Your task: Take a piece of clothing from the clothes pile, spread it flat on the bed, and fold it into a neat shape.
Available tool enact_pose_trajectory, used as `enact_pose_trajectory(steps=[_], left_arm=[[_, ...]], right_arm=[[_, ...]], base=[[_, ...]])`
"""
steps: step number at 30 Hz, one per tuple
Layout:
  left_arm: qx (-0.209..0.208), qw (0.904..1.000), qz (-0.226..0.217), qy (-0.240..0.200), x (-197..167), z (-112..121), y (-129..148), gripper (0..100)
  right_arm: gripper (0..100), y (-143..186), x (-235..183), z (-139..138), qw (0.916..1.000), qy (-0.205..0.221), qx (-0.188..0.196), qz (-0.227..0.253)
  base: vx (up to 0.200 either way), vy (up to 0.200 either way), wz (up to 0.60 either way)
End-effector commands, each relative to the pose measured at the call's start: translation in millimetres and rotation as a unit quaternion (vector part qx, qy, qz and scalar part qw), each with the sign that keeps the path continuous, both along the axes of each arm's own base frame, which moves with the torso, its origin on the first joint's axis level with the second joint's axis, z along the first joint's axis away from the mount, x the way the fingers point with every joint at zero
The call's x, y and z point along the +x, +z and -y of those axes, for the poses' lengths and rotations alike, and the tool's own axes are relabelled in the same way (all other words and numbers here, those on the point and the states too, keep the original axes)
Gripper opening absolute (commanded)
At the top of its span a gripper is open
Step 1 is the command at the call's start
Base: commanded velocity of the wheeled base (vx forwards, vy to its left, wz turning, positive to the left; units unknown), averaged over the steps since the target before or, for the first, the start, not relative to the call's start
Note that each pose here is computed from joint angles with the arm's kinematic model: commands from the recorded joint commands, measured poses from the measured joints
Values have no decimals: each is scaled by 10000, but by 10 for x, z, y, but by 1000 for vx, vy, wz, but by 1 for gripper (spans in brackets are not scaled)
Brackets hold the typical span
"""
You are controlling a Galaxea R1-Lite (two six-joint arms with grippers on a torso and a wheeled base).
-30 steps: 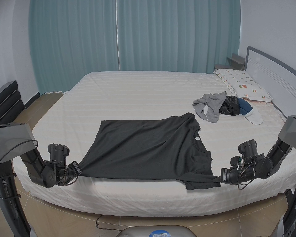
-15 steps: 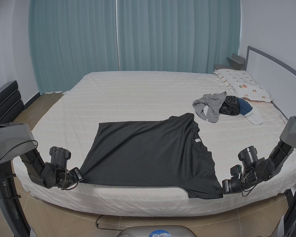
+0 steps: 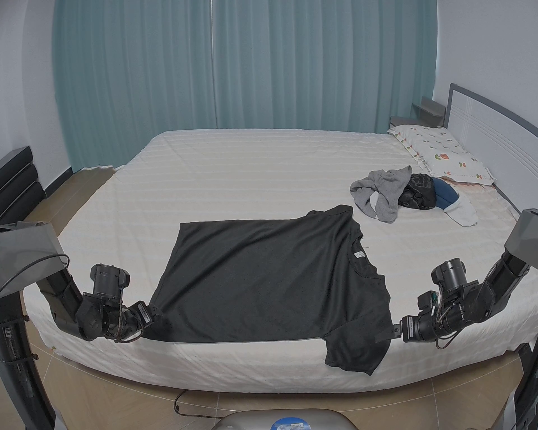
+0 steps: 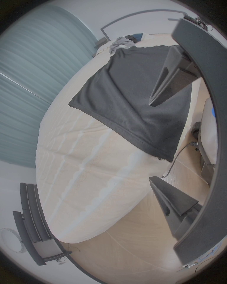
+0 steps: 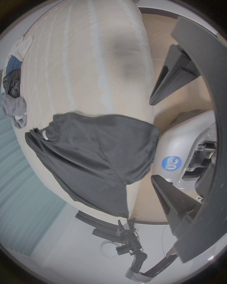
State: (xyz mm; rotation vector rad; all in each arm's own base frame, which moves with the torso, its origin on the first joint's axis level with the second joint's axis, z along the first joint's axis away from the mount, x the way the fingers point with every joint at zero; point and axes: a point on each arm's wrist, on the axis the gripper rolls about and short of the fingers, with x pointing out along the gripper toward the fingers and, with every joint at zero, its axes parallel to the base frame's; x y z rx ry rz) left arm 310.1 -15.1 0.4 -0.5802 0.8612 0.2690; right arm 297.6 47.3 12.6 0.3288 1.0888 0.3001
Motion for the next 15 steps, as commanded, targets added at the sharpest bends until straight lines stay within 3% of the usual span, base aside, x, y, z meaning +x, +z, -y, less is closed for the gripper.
enact_pose_trajectory(steps=[1, 7, 13, 14, 15], left_arm=[[-406, 9985, 295, 219, 74, -21, 124, 100], [-539, 9973, 358, 334, 121, -42, 135, 100], [-550, 9972, 373, 341, 140, -46, 133, 100], [-557, 9972, 380, 336, 144, -46, 135, 100], [-556, 9971, 380, 343, 146, -51, 132, 100]], right_arm=[[100, -120, 156, 55, 9994, -263, 129, 167], [100, -283, 314, 68, 9976, -442, 262, 462], [100, -368, 379, 69, 9975, -459, 331, 421], [0, -422, 386, 75, 9978, -409, 404, 342], [0, -461, 396, 93, 9978, -410, 406, 312]], base=[[0, 0, 0], [0, 0, 0], [0, 0, 0], [0, 0, 0], [0, 0, 0]])
